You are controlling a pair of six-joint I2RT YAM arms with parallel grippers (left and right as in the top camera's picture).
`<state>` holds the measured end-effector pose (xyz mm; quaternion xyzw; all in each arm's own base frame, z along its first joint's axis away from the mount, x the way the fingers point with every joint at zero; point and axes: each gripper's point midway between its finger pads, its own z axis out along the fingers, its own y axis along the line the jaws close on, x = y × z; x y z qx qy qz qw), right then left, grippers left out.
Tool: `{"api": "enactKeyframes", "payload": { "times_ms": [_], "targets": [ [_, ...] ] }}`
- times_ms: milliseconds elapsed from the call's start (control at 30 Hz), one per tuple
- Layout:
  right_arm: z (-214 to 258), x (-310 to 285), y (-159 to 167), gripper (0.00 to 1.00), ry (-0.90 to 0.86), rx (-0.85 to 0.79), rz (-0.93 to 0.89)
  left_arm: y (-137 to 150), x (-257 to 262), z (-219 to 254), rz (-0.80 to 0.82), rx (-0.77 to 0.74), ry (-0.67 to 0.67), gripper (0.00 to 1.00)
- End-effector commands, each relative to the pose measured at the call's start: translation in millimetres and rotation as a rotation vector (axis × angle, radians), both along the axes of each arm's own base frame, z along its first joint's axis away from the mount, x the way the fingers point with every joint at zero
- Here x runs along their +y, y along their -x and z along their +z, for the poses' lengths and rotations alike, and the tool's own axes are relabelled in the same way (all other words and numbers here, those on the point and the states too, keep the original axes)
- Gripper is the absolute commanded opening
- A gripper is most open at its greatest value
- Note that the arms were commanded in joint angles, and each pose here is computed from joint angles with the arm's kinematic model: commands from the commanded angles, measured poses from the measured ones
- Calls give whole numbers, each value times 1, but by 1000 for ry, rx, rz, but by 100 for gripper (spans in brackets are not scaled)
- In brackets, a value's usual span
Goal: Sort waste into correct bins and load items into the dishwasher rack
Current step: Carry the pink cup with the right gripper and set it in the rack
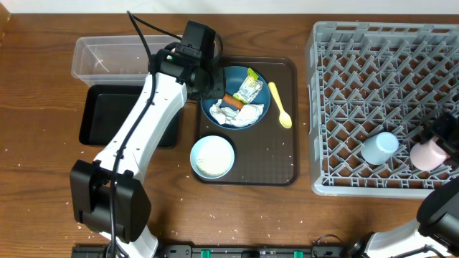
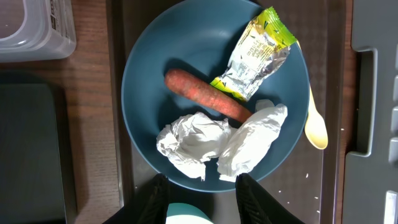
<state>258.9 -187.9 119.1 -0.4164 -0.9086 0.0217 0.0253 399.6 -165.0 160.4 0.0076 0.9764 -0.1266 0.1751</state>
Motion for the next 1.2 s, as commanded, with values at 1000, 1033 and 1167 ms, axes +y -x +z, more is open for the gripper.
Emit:
{"api": "enactKeyframes", "payload": {
  "times_ms": [1000,1033,1167],
  "targets": [
    [32,2,-34,54,-55,-167,40,5,3,-8,-9,27,-27,38],
    [29,0,-31,54,-47,-151,39,5,3,-8,-9,27,-27,38],
    [18,2,-25,54,-54,-120,33,6,4,-8,-9,30,-28,38]
  ]
}}
